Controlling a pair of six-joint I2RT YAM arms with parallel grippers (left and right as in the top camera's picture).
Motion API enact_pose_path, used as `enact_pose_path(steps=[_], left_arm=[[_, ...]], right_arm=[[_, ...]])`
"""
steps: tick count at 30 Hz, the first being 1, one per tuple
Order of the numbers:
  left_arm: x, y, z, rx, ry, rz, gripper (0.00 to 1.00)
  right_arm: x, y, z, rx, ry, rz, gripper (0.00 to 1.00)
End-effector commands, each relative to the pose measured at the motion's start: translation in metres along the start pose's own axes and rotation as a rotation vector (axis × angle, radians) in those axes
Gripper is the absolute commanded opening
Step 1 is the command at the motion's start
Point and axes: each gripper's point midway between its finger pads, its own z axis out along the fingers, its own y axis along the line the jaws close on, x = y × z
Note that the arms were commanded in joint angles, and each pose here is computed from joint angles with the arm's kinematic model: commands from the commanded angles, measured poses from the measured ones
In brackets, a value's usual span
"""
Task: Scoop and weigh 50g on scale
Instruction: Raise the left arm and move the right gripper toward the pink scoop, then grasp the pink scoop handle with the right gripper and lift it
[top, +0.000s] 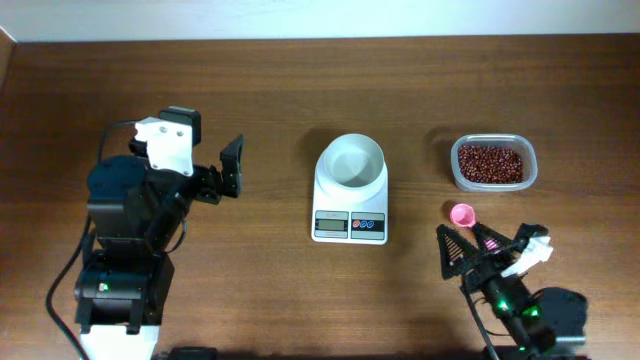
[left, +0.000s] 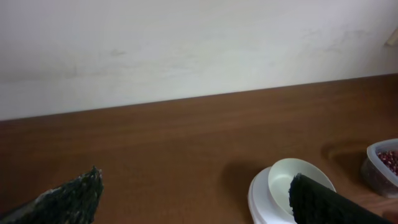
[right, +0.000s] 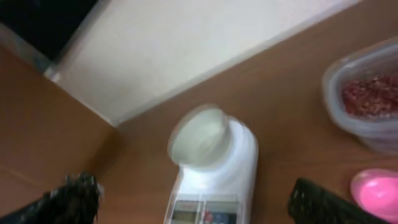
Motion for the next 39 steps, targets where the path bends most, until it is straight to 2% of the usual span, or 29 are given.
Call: enact_pose_path(steps=[1,4,7,11,12,13,14,15,16,17,19,21,24,28,31,33,39], left_arm=[[-0.007,-0.003,-0.004,0.014,-0.01,0.01,0.99],[-0.007,-0.003,-0.004,0.014,-0.009,0.01,0.99],[-0.002,-0.003,-0.004,0.015,0.011,0.006,0.99],[0.002,-0.003,-0.004,0.014,0.024,0.003,0.99],[0.002,-0.003,-0.004,0.012,0.025,0.003,0.99],[0.002,-0.003,-0.004,0.012,0.026,0.002,0.99],[0.002,-0.003,-0.004,0.012,0.026,0.002,0.99],[0.002,-0.003,-0.004,0.012,0.026,0.002,0.99],[0.002,-0.003,-0.004,0.012,0.026,0.002,0.99],[0.002,-0.003,-0.004,0.012,0.026,0.002,0.99],[0.002,-0.003,-0.004,0.012,0.026,0.002,0.99],[0.002,-0.003,-0.004,0.012,0.026,0.002,0.99],[0.002,-0.003,-0.004,0.012,0.027,0.002,0.99],[0.002,-0.003,-0.004,0.012,0.027,0.002,0.99],[0.002,-0.003,-0.004,0.012,0.027,0.002,0.99],[0.002,-0.003,-0.004,0.012,0.027,0.002,0.99],[0.002,-0.003,-0.004,0.012,0.027,0.002,0.99]], right_arm=[[-0.038,0.011,-0.01,0.124,0.027,-0.181,0.99],[-0.054,0.019,-0.006,0.199,0.197,-0.226,0.99],[-0.063,0.023,-0.003,0.252,0.331,-0.197,0.99],[-0.061,0.021,-0.003,0.255,0.462,-0.347,0.99],[-0.059,0.014,-0.003,0.274,0.487,-0.392,0.95],[-0.058,-0.001,-0.004,0.342,0.517,-0.411,0.81],[-0.056,-0.005,-0.001,0.354,0.536,-0.405,0.75],[-0.052,-0.009,0.003,0.36,0.559,-0.395,0.74],[-0.042,-0.02,0.01,0.378,0.626,-0.368,0.68],[-0.036,-0.028,0.015,0.391,0.665,-0.353,0.68],[-0.017,-0.05,0.028,0.432,0.776,-0.31,0.59],[0.002,-0.07,0.037,0.468,0.879,-0.271,0.6],[0.031,-0.102,0.045,0.533,1.025,-0.221,0.49],[0.045,-0.126,0.065,0.574,1.05,-0.191,0.45],[0.042,-0.143,0.072,0.629,1.033,-0.231,0.45],[0.031,-0.159,0.066,0.736,1.014,-0.297,0.45],[0.031,-0.167,0.078,0.735,0.972,-0.315,0.46]])
